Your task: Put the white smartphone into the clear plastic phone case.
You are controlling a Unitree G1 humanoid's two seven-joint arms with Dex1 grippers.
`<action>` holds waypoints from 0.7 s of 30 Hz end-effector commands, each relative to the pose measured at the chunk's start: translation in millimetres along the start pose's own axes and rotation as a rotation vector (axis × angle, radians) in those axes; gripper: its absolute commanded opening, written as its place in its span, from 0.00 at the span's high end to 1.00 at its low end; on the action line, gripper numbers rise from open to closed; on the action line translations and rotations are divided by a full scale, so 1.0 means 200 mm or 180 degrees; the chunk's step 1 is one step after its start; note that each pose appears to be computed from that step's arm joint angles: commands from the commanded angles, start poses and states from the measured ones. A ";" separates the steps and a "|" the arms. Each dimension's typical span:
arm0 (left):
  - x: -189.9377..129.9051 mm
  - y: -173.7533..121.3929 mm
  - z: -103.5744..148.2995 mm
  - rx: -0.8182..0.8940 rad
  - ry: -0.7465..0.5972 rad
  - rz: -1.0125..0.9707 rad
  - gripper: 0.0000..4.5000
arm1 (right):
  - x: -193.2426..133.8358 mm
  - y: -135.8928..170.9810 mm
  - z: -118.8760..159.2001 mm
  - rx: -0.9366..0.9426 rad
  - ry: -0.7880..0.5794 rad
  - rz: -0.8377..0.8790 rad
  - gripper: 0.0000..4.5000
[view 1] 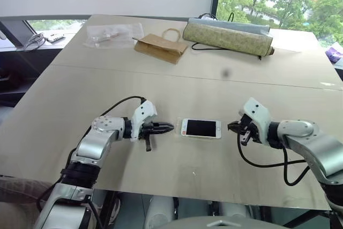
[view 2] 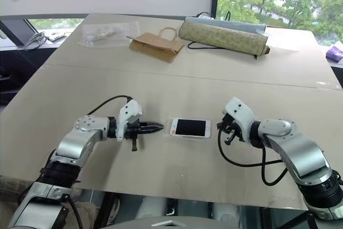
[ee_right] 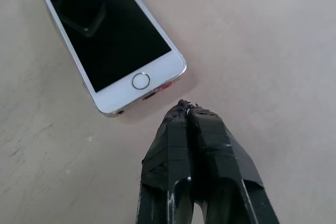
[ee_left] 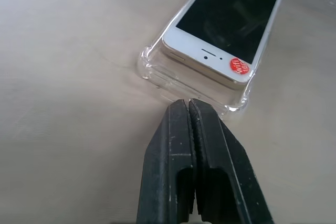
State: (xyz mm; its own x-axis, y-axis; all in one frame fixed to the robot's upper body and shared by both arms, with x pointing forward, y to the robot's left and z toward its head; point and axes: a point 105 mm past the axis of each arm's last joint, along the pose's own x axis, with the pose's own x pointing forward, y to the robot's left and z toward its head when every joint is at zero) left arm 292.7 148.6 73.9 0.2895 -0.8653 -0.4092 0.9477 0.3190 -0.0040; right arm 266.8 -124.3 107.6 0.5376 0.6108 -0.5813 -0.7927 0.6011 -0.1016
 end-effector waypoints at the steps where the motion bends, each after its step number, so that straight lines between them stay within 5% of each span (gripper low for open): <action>1: 0.00 -0.02 -0.03 0.0000 0.0054 -0.0133 0.99 | -0.03 0.03 0.02 -0.0058 -0.0062 0.0012 1.00; 21: -0.01 -0.01 -0.04 0.0108 0.0085 -0.0252 0.99 | 0.06 0.12 0.03 -0.0238 -0.0012 0.0392 1.00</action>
State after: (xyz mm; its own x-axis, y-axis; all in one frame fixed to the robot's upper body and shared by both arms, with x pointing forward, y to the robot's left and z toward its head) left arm 289.6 150.6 72.3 0.2133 -0.8879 -0.4076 0.9714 0.2371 -0.0081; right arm 255.9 -107.6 95.0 0.4384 0.6502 -0.6205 -0.8568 0.5109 -0.0700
